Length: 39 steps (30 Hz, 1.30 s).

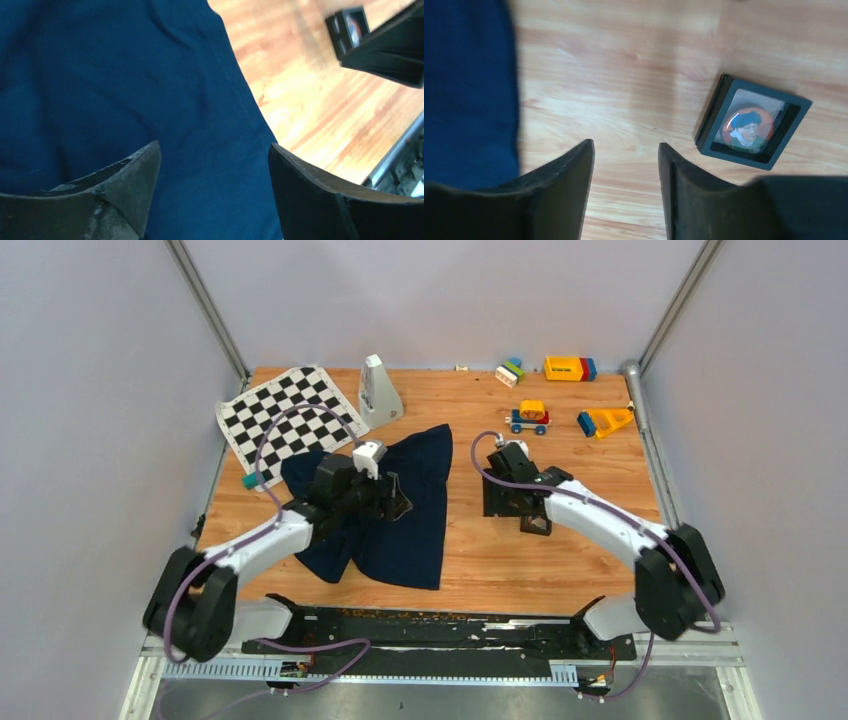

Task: Remove the brooch from the garment
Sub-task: Move the brooch box to the center of the board, then reset both arms

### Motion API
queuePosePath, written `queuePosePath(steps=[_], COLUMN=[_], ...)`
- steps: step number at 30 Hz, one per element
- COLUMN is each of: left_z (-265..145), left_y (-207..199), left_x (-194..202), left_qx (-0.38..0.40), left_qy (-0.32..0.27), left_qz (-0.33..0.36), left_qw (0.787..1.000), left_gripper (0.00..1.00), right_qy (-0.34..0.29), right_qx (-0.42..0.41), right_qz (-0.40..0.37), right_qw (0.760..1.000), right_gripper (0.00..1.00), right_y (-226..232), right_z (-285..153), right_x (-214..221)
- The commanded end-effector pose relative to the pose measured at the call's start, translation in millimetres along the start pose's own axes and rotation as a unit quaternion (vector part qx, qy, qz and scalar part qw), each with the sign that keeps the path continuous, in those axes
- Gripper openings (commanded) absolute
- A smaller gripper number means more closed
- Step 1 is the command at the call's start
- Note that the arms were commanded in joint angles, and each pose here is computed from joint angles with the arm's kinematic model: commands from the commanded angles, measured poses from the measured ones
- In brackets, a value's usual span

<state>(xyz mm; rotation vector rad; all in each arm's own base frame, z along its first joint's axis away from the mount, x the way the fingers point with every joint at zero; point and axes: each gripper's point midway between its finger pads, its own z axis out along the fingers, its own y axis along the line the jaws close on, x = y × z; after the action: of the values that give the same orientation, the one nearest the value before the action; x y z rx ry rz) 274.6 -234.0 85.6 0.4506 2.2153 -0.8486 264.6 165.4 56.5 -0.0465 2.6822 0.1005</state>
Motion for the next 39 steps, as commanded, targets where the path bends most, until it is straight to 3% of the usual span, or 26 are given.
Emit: queuePosePath(steps=[1, 2, 6, 11, 13, 18, 19, 24, 29, 32, 35, 39], left_z=[-61.7, -72.7, -137.4, -190.0, -196.5, -185.6, -187.6, -168.6, -165.1, -149.3, -141.4, -131.9], left_y=[36.2, 45.0, 86.7, 131.8, 146.4, 180.5, 179.7, 188.4, 196.5, 203.9, 204.5, 216.7], left_x=[-65.9, -60.8, -88.0, -85.7, -78.5, -54.7, -64.4, -65.2, -83.8, -72.0, -77.4, -76.0], left_qx=[-0.139, -0.169, -0.302, -0.427, -0.444, -0.464, -0.460, -0.448, -0.434, -0.424, -0.410, -0.419], left_qy=[-0.139, -0.131, -0.220, -0.305, -0.312, -0.297, -0.324, -0.300, -0.328, -0.314, -0.339, -0.293], left_qz=[0.006, -0.005, -0.017, 0.022, 0.028, 0.056, 0.063, 0.097, 0.112, 0.126, 0.148, 0.129], left_qw=[0.980, 0.977, 0.927, 0.851, 0.839, 0.833, 0.825, 0.837, 0.831, 0.840, 0.833, 0.850], left_gripper=[0.95, 0.99, 1.00, 1.00, 1.00, 1.00, 1.00, 0.97, 0.95, 0.93, 0.93, 0.96], right_qy=[-0.185, -0.226, -0.384, -0.511, -0.532, -0.532, -0.527, -0.494, -0.502, -0.518, -0.522, -0.494], right_qx=[-0.070, -0.062, -0.069, -0.014, 0.015, 0.041, 0.047, 0.048, 0.030, 0.037, 0.032, 0.038], right_qz=[0.000, 0.019, 0.106, 0.136, 0.152, 0.102, 0.099, 0.085, 0.046, 0.062, 0.057, 0.040], right_qw=[0.980, 0.972, 0.915, 0.849, 0.833, 0.840, 0.843, 0.864, 0.863, 0.852, 0.850, 0.868], right_gripper=[0.68, 0.82, 0.92, 0.95, 1.00, 0.99, 0.99, 0.99, 1.00, 1.00, 1.00, 1.00], right_y=[13.0, 3.3, -40.1, -93.0, -111.4, -132.9, -137.8, -151.8, -157.1, -168.7, -167.7, -168.9], right_z=[-68.6, -81.9, -135.2, -162.5, -164.6, -133.1, -122.7, -80.8, -62.6, -61.4, -51.9, -25.8], right_x=[-74.1, -86.7, -128.0, -141.7, -138.1, -125.5, -122.5, -111.7, -103.4, -103.8, -107.8, -114.4])
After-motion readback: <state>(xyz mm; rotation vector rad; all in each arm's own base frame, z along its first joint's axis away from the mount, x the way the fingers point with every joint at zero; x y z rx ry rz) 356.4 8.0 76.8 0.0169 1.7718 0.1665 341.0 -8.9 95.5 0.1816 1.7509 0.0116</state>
